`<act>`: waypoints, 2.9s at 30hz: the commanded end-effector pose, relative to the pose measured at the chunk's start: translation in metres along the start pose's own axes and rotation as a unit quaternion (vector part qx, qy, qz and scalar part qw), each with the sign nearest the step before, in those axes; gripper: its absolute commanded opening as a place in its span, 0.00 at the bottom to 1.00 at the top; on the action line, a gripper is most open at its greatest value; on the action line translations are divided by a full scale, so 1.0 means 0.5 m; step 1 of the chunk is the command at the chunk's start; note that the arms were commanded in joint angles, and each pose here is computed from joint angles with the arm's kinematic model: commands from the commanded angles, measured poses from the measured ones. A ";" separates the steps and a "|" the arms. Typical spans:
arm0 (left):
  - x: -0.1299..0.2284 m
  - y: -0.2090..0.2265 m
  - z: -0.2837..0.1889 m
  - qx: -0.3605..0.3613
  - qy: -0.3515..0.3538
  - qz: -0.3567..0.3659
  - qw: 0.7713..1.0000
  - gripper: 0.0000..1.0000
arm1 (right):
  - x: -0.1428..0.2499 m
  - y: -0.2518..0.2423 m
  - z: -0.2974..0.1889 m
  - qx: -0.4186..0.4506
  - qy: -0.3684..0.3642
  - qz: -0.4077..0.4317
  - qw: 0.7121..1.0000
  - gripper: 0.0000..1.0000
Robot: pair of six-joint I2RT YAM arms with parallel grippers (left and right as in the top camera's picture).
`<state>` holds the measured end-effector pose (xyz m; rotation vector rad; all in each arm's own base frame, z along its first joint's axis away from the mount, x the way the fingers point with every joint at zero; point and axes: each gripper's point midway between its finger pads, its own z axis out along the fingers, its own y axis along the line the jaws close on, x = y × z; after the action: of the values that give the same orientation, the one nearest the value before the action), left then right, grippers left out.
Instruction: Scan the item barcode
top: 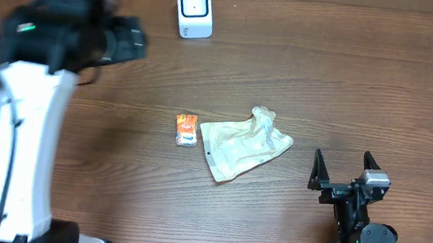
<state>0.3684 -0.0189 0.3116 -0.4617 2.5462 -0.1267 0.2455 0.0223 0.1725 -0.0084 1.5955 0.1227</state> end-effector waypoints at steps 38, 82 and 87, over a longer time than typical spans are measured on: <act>0.158 0.748 -0.006 -0.312 0.004 -0.322 0.894 0.80 | 0.004 -0.005 0.000 0.006 -0.001 -0.001 1.000 1.00; 0.281 0.973 0.134 -0.398 0.157 -0.183 0.885 0.77 | 0.004 -0.005 0.000 0.006 -0.001 -0.001 1.000 1.00; 0.267 0.995 0.143 -0.399 0.142 -0.166 0.891 0.77 | 0.004 -0.005 0.000 0.006 -0.001 -0.001 1.000 1.00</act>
<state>0.1522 0.3997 0.1058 -1.3312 2.6142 0.8240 0.2456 0.0222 0.1726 -0.0081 1.5951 0.1224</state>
